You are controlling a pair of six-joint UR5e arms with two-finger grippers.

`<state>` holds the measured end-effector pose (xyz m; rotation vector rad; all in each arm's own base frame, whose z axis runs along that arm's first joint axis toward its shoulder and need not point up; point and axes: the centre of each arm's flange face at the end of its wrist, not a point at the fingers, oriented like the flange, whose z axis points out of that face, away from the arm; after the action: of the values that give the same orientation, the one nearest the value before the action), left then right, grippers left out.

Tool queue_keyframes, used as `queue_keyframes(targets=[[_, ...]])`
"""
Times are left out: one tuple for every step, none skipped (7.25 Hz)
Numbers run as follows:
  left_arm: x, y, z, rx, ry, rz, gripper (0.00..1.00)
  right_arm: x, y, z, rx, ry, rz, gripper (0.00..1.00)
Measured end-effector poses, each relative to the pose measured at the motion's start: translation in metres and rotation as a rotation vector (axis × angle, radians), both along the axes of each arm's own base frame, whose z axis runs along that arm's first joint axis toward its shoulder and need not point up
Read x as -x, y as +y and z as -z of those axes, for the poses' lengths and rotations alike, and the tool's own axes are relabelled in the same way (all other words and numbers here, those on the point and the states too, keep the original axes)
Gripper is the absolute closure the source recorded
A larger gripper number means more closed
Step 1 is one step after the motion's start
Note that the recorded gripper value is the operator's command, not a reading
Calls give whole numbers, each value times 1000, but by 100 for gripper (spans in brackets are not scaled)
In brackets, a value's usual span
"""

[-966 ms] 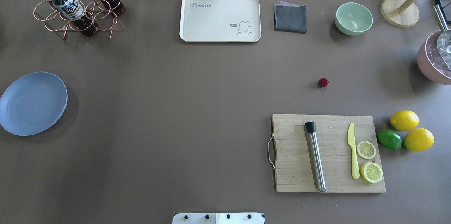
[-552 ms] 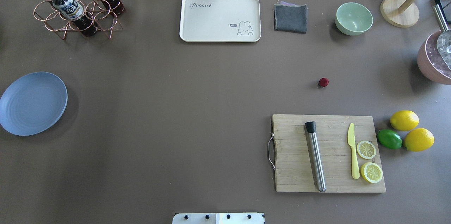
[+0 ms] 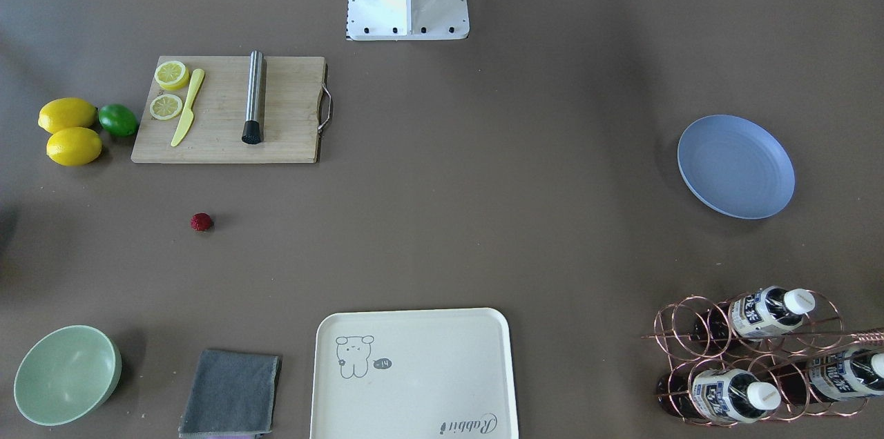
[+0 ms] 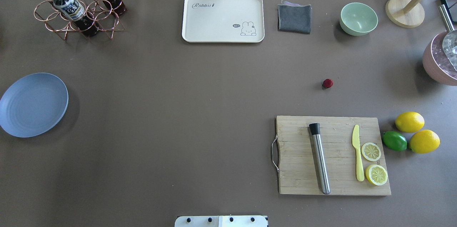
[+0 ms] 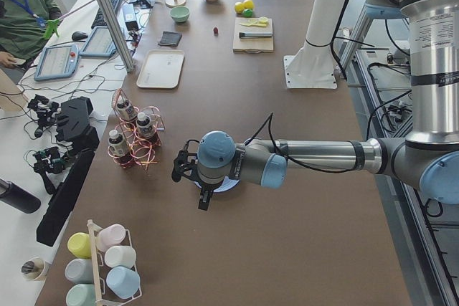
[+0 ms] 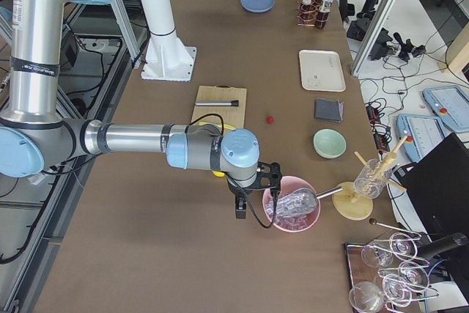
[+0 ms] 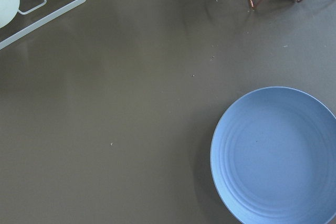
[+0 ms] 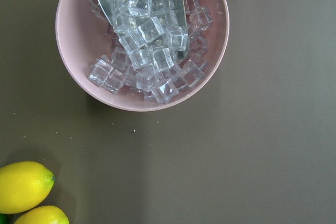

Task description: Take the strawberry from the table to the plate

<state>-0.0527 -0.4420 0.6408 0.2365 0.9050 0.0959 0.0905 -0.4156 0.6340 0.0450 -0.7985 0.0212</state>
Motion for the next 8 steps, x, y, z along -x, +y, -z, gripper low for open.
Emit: queue_keyframes(targets=[[-15,-3,-19,0,12,8,2,3,-1,1,-5,-1,8,0],[-33,-4,-35,-1,30,23,2,6,-3,1,-13,-1,13,0],[-54,-2,-47,3,53,33,2,7,-3,2,-16,-3,11,0],[-77,0,-53,11,69,40,2,8,-3,2,-10,-5,2,0],[-101,4,-59,11,68,45,2,10,-4,3,-2,-6,-6,0],[-123,6,-64,3,56,53,2,11,-4,4,2,-6,-8,0],[-141,6,-66,-3,43,60,2,13,-4,4,3,-6,-8,0],[-152,4,-68,-6,34,61,2,13,-5,4,4,-6,-6,0]])
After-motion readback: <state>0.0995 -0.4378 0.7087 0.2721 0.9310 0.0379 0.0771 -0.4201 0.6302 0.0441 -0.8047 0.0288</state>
